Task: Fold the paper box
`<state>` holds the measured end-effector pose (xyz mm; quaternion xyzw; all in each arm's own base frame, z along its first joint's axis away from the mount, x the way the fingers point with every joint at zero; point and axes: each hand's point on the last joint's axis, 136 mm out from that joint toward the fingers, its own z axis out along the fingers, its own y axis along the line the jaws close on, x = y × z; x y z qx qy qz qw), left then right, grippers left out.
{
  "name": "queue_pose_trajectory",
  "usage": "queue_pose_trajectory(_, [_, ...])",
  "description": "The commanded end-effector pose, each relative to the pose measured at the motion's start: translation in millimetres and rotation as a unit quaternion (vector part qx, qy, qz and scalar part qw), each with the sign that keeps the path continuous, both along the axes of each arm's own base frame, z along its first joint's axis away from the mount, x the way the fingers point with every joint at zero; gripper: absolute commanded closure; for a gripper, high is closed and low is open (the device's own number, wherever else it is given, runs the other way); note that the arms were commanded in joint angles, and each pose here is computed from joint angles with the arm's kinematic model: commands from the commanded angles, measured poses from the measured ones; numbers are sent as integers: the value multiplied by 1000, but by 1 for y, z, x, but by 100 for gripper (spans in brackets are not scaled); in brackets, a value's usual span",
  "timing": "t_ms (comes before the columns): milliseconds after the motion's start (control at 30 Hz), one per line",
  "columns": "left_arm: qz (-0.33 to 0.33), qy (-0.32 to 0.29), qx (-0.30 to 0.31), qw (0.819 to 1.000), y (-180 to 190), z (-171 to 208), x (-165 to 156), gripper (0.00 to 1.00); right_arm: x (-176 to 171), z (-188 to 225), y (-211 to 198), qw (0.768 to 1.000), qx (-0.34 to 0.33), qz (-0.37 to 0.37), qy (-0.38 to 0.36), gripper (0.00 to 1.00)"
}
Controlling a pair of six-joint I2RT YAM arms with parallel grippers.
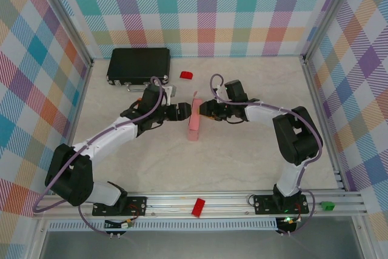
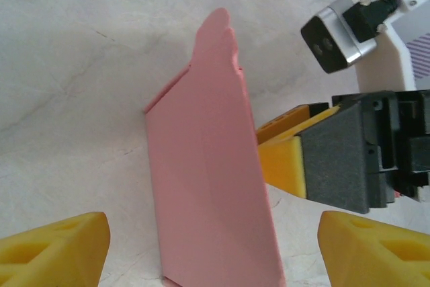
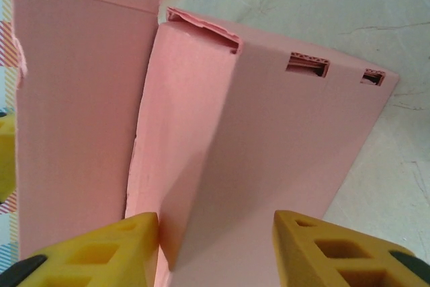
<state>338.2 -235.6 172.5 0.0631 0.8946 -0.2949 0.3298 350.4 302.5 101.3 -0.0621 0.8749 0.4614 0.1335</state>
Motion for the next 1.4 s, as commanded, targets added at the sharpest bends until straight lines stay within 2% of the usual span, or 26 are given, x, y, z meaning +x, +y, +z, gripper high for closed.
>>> queue_pose_trajectory(0, [-28, -4, 15, 999, -8, 7, -5, 19, -3, -22, -5, 999, -35, -15, 24, 53])
queue_pose_trajectory(200, [-44, 7, 37, 998, -16, 2, -5, 19, -4, -22, -7, 999, -46, -20, 22, 54])
queue_pose_trajectory(633, [-38, 18, 75, 996, -27, -5, 5, 10, 7, 38, -19, 997, -38, -53, -50, 47])
queue_pose_trajectory(767, [-44, 24, 101, 994, -31, -9, 7, 7, 11, 43, -44, 992, -67, -90, -66, 46])
queue_pose_trajectory(1067, [-39, 58, 229, 971, -38, -45, 22, 2, 1, 32, -115, 981, -96, -160, -51, 45])
queue_pose_trajectory(1233, [-45, 61, 283, 956, -42, -61, 27, 5, -8, 27, -140, 978, -100, -180, -42, 44])
queue_pose_trajectory(1333, [-63, 60, 301, 949, -46, -67, 25, 12, -10, 24, -150, 976, -102, -189, -38, 44])
queue_pose_trajectory(1367, [-73, 59, 308, 947, -48, -69, 24, 18, -11, 23, -152, 976, -101, -192, -36, 44])
